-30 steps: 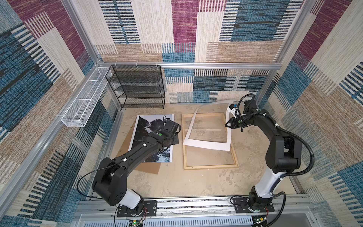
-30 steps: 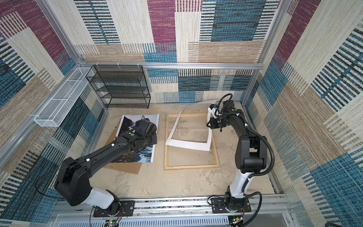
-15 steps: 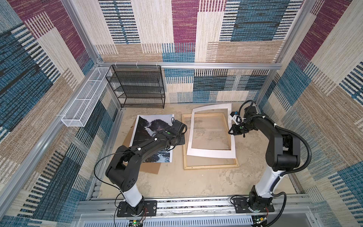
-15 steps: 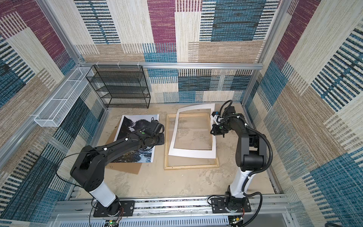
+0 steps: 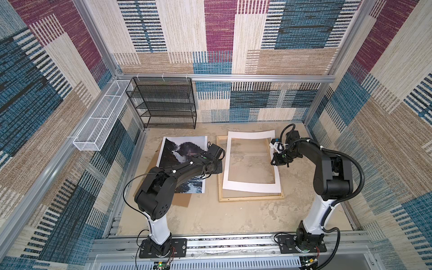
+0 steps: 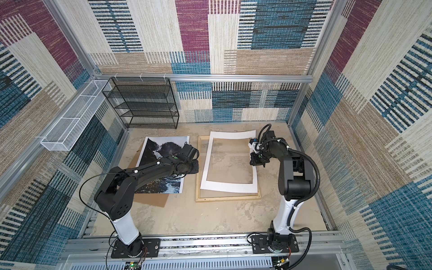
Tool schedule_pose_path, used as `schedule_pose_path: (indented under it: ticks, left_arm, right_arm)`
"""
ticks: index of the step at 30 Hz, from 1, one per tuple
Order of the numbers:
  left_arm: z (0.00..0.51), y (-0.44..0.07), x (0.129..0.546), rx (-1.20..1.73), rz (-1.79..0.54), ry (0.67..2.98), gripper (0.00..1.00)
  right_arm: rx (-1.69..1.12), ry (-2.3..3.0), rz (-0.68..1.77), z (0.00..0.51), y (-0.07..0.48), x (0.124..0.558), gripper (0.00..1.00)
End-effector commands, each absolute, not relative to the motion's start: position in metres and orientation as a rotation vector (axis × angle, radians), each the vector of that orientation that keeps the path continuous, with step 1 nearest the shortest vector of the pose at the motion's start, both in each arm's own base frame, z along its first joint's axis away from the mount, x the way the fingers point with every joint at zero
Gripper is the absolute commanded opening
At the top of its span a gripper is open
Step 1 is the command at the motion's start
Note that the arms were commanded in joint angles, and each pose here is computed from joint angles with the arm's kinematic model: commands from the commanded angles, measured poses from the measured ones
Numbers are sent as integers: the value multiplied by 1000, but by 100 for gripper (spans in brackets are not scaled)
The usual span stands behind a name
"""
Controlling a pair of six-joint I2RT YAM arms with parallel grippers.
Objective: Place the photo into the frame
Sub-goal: 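Lower the white mat flat onto the frame's pane and open the right gripper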
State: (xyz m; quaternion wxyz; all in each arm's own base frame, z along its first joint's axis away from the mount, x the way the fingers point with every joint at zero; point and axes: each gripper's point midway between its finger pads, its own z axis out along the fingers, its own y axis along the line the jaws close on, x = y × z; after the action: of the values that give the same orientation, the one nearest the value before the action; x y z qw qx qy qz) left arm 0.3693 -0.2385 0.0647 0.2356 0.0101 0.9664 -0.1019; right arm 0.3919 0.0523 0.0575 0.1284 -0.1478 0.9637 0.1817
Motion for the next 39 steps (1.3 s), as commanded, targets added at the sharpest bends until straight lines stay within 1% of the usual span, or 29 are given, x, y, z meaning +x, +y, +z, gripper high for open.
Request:
schedule_pose_path:
  ticks: [1,4,6,8,13,17,21,30,39]
  left_arm:
    - [68,-251,372,90,-348,2641,28]
    - [69,-261,372,124,-395,2633,29]
    - [69,-268,372,148,-427,2634,29]
    - [67,-271,371,161,-431,2642,29]
    - [62,-262,371,120,-353,2664,29]
    - [65,-239,374,9,-206,2664,29]
    - [66,-226,374,-36,-139,2667,29]
    - [58,-223,368,-36,-150,2690,28]
    - [58,-223,367,-31,-171,2695,28]
  right_arm:
    - [-435,2797,454,57,45,399,0]
    - [-428,2806,401,56,39,404,0]
    - [-428,2811,387,54,37,406,3]
    - [-445,2813,417,53,41,405,4]
    - [-452,2811,428,54,42,405,3]
    - [-486,2788,432,63,55,401,1]
    - [-523,2779,433,65,68,396,0]
    - [-527,2814,406,55,75,387,0]
    - [-596,2788,368,61,90,380,1]
